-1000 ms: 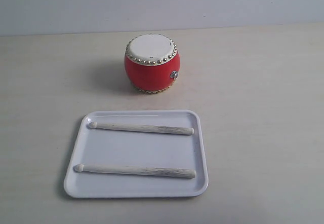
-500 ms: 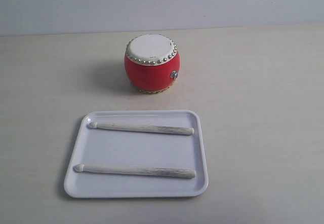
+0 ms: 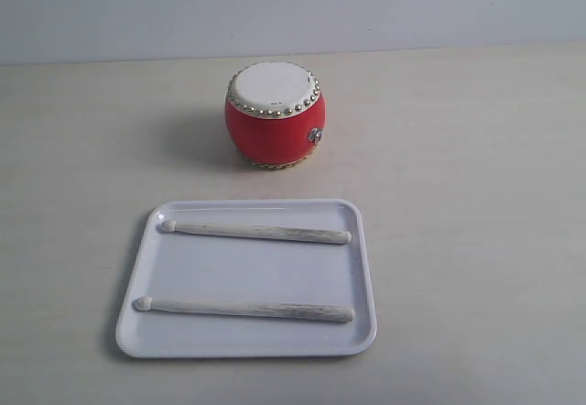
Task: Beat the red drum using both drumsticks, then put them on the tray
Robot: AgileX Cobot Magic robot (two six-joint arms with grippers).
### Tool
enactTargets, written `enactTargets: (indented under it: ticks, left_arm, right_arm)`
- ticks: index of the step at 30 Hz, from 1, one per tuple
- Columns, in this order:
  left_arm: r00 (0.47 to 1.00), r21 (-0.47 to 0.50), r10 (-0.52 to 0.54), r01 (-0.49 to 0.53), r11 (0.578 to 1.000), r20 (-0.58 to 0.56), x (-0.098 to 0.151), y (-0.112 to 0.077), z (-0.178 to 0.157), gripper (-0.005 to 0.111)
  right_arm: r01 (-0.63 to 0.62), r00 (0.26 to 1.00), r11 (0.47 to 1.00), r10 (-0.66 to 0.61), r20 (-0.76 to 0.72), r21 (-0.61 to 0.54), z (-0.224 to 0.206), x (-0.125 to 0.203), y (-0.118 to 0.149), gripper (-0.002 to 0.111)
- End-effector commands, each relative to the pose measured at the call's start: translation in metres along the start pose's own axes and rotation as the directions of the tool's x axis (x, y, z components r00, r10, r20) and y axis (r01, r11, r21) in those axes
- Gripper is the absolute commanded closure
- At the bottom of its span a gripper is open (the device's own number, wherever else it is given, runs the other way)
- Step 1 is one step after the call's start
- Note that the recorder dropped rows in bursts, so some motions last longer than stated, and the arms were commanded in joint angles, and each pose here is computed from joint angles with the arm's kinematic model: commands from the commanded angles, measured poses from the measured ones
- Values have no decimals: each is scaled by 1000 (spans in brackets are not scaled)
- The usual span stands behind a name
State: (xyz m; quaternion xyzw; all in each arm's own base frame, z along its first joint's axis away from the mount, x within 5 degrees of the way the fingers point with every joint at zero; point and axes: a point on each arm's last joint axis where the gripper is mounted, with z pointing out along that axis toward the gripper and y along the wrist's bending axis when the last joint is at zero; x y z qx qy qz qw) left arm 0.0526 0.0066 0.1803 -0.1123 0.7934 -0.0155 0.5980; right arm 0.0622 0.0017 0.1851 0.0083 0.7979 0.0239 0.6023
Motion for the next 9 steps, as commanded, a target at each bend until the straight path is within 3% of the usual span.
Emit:
enactTargets:
  ticks: [1, 9]
  left_arm:
    - [1000, 11, -10, 10, 1000, -2, 1, -1, 0, 107]
    - [1000, 11, -10, 10, 1000, -2, 1, -1, 0, 107]
  right_arm:
    - [3, 1000, 1000, -3, 17, 6, 0, 0, 0, 88]
    - [3, 1000, 1000, -3, 19, 6, 0, 0, 0, 88]
